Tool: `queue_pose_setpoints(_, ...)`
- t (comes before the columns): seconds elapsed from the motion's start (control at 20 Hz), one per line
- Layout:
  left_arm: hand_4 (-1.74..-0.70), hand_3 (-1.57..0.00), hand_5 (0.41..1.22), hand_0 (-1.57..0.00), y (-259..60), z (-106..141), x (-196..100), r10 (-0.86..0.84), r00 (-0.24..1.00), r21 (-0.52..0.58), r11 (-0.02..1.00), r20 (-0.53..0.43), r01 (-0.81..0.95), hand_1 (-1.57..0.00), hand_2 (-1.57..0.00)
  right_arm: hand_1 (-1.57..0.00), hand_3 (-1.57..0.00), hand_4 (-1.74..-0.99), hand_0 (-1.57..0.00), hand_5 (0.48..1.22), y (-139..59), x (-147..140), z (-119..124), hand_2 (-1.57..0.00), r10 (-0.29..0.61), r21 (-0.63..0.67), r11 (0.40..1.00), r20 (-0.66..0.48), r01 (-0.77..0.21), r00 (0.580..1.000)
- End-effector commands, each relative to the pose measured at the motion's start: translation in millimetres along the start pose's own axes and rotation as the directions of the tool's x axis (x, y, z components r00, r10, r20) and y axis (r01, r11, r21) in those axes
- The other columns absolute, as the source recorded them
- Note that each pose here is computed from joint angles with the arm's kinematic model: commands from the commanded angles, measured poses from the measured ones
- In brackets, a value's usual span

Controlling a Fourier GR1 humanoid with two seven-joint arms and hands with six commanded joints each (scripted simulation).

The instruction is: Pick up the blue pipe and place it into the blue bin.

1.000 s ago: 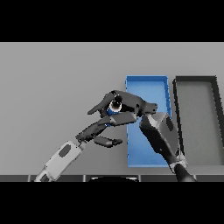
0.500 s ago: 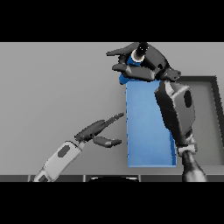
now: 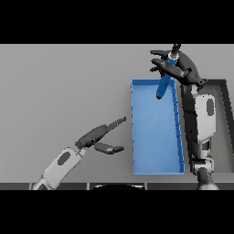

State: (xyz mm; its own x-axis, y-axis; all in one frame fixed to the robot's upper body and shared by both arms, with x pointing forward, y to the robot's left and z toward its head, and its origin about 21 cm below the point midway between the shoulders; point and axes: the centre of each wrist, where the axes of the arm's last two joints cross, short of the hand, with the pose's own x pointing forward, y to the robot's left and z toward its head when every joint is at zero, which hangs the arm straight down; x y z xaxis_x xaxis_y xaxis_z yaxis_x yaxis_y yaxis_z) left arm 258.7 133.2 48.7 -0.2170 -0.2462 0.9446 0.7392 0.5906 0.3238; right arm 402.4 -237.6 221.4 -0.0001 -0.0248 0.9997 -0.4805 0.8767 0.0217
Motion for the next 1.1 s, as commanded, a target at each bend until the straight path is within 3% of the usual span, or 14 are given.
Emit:
queue_pose_setpoints(0.0,-0.83,0.0,0.464,0.0,-2,1,-1,0.001,1.0,-0.008,1.0,-0.005,-0.001,0.0,0.0,-1.57,-1.57,-1.499,-1.57,1.221,-3.1,-10,6,-1.57,-0.003,-0.034,0.999,-0.049,0.001,0.999)
queue_pose_setpoints(0.25,-0.83,0.0,0.47,0.0,-2,0,-1,0.003,1.0,-0.001,1.0,-0.016,-0.003,0.0,0.0,-1.57,-1.57,-1.499,-1.57,1.221,-15.1,-68,26,-1.57,-0.067,-0.202,0.979,-0.259,0.014,0.963)
queue_pose_setpoints(0.35,-0.83,0.0,0.47,0.0,-5,0,0,0.003,1.0,-0.011,1.0,-0.009,-0.003,0.0,0.0,-1.57,-1.08,-1.586,-1.57,1.221,-13.6,-85,34,-1.57,-0.057,-0.215,0.976,-0.33,-0.016,0.942)
queue_pose_setpoints(0.4,-0.83,0.0,0.471,0.0,-7,-1,0,0.004,1.0,-0.009,1.0,-0.017,-0.005,0.0,0.0,-1.57,-1.18,-1.569,-1.57,1.221,-11.0,-93,36,-1.57,-0.049,-0.211,0.977,-0.362,-0.03,0.931)
queue_pose_setpoints(0.55,-0.83,0.0,0.475,0.0,-4,1,2,0.001,1.0,-0.007,1.0,-0.001,-0.001,0.0,0.0,-1.57,-0.69,-1.653,-1.57,1.205,-7.0,-116,45,-1.57,-0.06,-0.214,0.976,-0.465,-0.046,0.883)
queue_pose_setpoints(0.65,-0.83,0.0,0.474,0.0,-3,-2,4,0.005,1.0,-0.005,1.0,-0.012,-0.005,0.0,0.0,-1.57,-1.01,-1.583,-1.57,1.199,-8.0,-124,49,-1.57,-0.086,-0.245,0.968,-0.531,-0.055,0.843)
queue_pose_setpoints(0.7,-0.83,0.0,0.474,0.0,-7,0,3,0.008,1.0,-0.005,1.0,-0.013,-0.008,0.0,0.0,-1.38,-0.81,-1.534,-1.46,1.19,-5.2,-134,50,-1.33,-0.131,-0.269,0.963,-0.569,-0.033,0.812)
queue_pose_setpoints(0.8,-0.83,0.0,0.476,0.0,-8,0,1,0.004,1.0,-0.007,1.0,-0.02,-0.004,0.0,0.0,-0.88,-0.52,-1.404,-0.94,1.159,-4.0,-138,49,-0.85,-0.166,-0.259,0.966,-0.63,-0.004,0.759)
queue_pose_setpoints(0.9,-0.83,0.0,0.476,0.0,-4,0,5,0.004,1.0,0.0,1.0,-0.012,-0.004,0.0,0.0,-0.57,-0.33,-1.302,-0.6,1.182,-4.1,-135,50,-0.55,-0.175,-0.261,0.965,-0.667,-0.007,0.725)
queue_pose_setpoints(1.05,-0.83,0.0,0.477,0.0,-7,-2,4,0.007,1.0,0.0,1.0,-0.014,-0.007,0.0,0.0,-0.29,-0.17,-1.215,-0.31,1.044,5.4,-125,53,-0.28,0.037,-0.079,0.989,-0.698,-0.128,0.715)
